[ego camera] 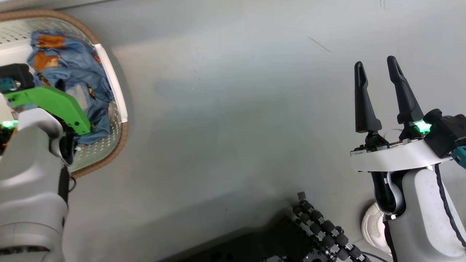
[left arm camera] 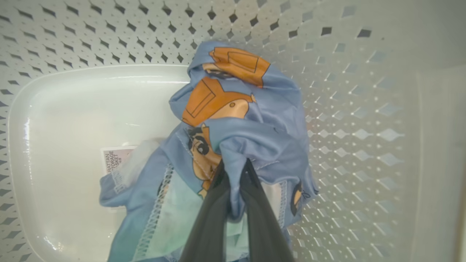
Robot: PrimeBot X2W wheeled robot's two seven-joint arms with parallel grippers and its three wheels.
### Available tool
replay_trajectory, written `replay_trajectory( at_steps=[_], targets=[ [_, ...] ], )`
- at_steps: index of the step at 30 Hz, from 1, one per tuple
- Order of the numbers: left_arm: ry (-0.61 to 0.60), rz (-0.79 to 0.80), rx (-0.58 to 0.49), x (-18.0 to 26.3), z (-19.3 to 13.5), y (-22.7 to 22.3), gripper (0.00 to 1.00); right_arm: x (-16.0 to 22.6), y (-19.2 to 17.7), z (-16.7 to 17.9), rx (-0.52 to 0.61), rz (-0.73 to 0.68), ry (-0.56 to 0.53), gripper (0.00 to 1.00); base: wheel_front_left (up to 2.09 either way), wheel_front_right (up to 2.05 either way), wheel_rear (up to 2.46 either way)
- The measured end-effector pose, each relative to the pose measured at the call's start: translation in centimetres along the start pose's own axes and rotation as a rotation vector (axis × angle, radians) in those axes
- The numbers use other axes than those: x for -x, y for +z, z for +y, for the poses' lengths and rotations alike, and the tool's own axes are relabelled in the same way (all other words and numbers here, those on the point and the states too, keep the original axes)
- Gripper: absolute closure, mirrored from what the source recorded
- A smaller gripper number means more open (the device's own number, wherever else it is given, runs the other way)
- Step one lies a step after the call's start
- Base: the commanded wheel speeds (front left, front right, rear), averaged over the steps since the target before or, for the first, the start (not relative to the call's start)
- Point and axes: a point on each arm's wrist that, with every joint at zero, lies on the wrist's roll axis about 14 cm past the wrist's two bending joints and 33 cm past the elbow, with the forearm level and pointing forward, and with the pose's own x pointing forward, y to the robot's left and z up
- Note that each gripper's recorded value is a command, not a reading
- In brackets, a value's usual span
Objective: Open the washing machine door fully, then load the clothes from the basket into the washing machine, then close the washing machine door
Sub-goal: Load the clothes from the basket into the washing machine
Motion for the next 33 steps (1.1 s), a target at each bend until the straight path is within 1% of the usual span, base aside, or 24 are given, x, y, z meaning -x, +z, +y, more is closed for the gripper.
replay_trajectory(
  at_steps=[7,11,19,22,33],
  targets=[
    [-0.016,-0.073,0.053,2.8,-1.0,0.4,1.00,-0.1,2.5,0.7,-0.014,-0.067,0.020,0.00,0.00,0.00,0.00],
    [-0.022,-0.129,0.062,4.7,-1.5,1.2,1.00,0.0,3.9,1.1,-0.026,-0.106,0.034,0.00,0.00,0.00,0.00],
    [-0.010,-0.242,0.082,8.9,-1.4,3.0,1.00,0.6,7.2,2.0,-0.049,-0.193,0.058,0.00,0.00,0.00,0.00],
    [-0.003,-0.268,0.084,10.5,-1.3,3.3,1.00,1.1,8.2,2.3,-0.059,-0.219,0.065,0.00,0.00,0.00,0.00],
    [0.022,-0.388,0.081,16.6,-0.6,4.4,1.00,4.0,10.0,3.4,-0.079,-0.264,0.102,0.00,0.00,0.00,0.00]
  ],
)
